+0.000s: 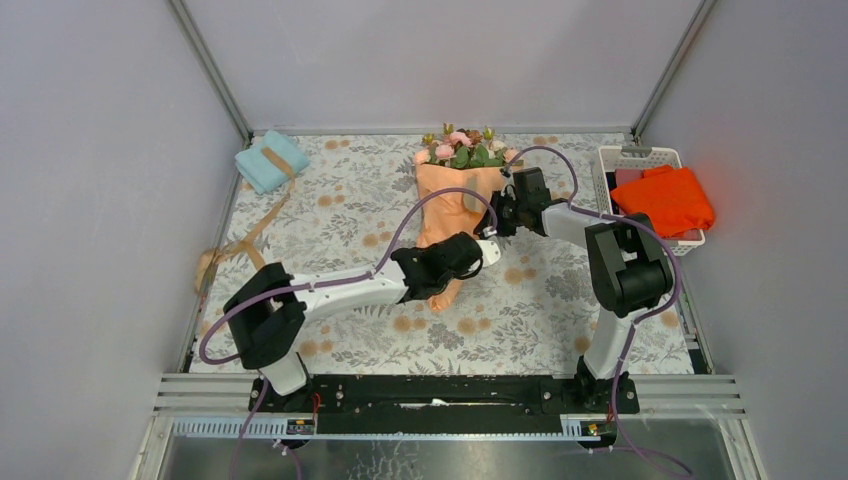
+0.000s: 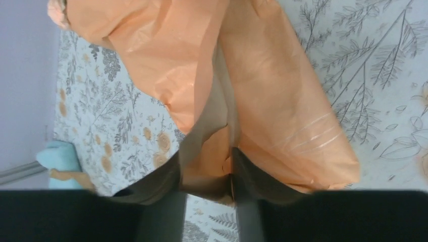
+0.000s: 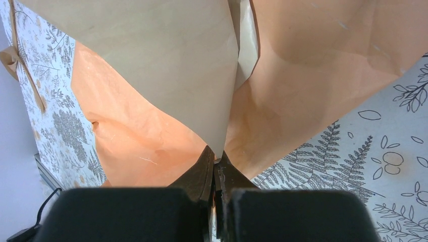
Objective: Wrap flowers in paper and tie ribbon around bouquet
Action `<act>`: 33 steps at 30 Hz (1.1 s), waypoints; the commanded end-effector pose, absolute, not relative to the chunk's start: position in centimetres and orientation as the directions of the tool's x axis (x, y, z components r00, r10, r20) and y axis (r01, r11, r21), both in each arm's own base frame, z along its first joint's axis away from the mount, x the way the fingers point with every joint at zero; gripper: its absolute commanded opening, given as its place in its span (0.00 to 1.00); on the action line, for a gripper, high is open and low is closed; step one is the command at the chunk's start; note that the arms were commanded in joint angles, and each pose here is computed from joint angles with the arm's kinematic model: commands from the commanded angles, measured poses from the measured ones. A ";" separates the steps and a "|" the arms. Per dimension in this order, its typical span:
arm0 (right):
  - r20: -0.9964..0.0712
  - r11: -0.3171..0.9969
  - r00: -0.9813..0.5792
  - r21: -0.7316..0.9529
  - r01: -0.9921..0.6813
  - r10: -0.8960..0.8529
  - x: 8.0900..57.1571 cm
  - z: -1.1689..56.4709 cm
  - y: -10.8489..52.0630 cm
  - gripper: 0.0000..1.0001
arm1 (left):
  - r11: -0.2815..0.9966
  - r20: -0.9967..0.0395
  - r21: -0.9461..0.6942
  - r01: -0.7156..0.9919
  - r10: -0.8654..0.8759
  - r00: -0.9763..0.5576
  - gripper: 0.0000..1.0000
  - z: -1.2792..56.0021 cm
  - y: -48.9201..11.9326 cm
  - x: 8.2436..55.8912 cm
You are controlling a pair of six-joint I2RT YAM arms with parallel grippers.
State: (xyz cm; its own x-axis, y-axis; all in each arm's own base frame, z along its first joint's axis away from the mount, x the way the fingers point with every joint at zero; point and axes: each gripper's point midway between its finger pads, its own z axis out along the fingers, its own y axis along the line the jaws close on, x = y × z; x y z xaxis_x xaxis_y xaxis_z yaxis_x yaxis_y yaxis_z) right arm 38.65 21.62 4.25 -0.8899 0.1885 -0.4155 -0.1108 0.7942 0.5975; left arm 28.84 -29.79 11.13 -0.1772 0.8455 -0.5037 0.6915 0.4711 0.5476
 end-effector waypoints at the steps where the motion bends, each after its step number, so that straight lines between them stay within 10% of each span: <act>1: -0.465 0.804 -0.867 0.577 -0.144 0.179 40.1 5.1 21.5 0.00 | 0.414 -0.510 0.480 0.774 0.849 -0.138 0.24 9.7 -30.4 27.3; 4: -0.485 0.806 -0.857 0.570 -0.158 0.175 40.9 5.3 21.6 0.00 | 0.296 -0.471 0.422 0.857 0.879 -0.072 0.00 7.5 -30.2 24.9; 13: -0.551 0.813 -0.804 0.561 -0.157 0.225 43.5 6.3 21.4 0.00 | -0.041 -0.350 0.268 0.963 0.927 0.137 0.00 2.7 -30.1 17.9; 24: -0.558 0.829 -0.801 0.538 -0.150 0.218 42.6 4.9 20.5 0.00 | -0.254 -0.395 0.020 0.967 0.886 0.241 0.72 5.5 -31.5 13.1; 29: -0.551 0.825 -0.805 0.546 -0.147 0.221 42.4 4.5 20.5 0.00 | -0.372 -0.475 -0.104 0.922 0.834 0.282 0.76 13.1 -31.4 12.3; 33: -0.546 0.819 -0.806 0.555 -0.142 0.230 42.1 4.3 20.6 0.00 | -0.178 -0.588 -0.074 0.981 0.803 0.101 0.62 15.2 -32.9 19.2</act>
State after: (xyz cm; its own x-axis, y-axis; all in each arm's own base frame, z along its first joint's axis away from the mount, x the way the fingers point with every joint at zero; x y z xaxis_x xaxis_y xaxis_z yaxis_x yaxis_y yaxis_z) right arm 41.21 20.79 3.63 -0.8375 0.2178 -0.5012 -0.1220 0.8195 0.5600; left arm 15.82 -34.38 13.11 0.2536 0.8183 -0.5158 0.9576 -0.2879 0.0140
